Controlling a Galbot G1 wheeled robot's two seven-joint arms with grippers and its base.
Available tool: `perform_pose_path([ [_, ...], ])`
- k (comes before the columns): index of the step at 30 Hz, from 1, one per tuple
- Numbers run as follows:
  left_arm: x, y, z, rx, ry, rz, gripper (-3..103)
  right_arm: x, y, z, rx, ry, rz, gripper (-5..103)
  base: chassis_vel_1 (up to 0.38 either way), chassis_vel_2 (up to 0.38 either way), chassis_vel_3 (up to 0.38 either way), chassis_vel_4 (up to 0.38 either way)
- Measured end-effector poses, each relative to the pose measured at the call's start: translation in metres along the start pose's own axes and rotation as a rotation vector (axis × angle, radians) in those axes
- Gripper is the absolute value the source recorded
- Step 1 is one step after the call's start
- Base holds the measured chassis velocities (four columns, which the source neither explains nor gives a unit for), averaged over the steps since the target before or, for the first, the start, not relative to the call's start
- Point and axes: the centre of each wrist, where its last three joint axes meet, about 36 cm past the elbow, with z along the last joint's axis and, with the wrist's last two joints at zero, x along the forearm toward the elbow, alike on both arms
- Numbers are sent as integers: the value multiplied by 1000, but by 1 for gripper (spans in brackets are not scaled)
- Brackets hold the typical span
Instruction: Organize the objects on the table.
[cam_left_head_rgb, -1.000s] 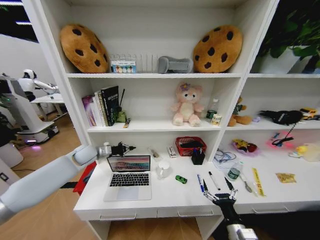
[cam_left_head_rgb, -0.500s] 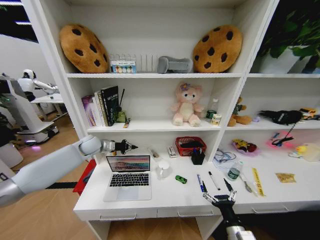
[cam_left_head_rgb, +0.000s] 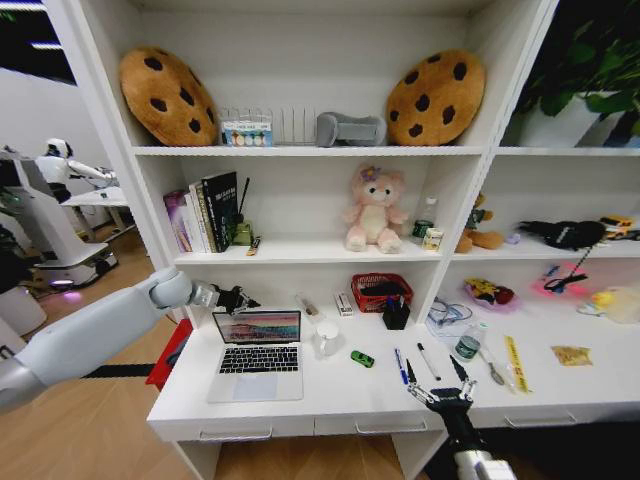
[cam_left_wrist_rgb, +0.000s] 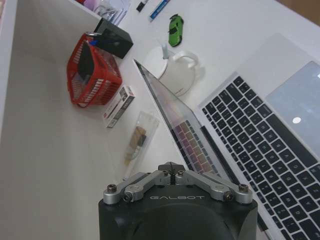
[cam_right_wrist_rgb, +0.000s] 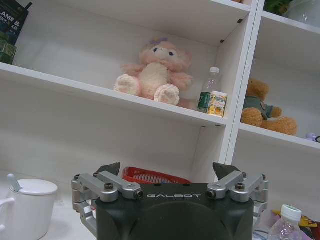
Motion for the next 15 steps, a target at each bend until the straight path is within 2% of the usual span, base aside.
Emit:
perform_pose_path([
  [3, 7, -11, -6, -11, -1, 73, 0, 3, 2, 2, -2, 4, 3, 100, 0, 0, 0, 0],
  [8, 14, -22, -15, -14, -3, 93, 0, 3, 2, 2, -2, 3, 3, 100, 0, 0, 0, 0],
  [9, 18, -45, -34, -7, -11, 123, 0, 3, 2, 2, -3, 1, 2, 100, 0, 0, 0, 0],
  [10, 18, -57, -43, -3, -16, 140, 0, 3, 2, 1, -4, -2, 1, 100, 0, 0, 0, 0],
  [11, 18, -57, -43, -3, -16, 140, 0, 3, 2, 1, -4, -2, 1, 100, 0, 0, 0, 0],
  [14, 14, -95, -64, 23, -46, 183, 0, 4, 2, 0, -4, -1, 1, 100, 0, 0, 0, 0],
  [15, 14, -95, -64, 23, -46, 183, 0, 4, 2, 0, -4, -1, 1, 100, 0, 0, 0, 0],
])
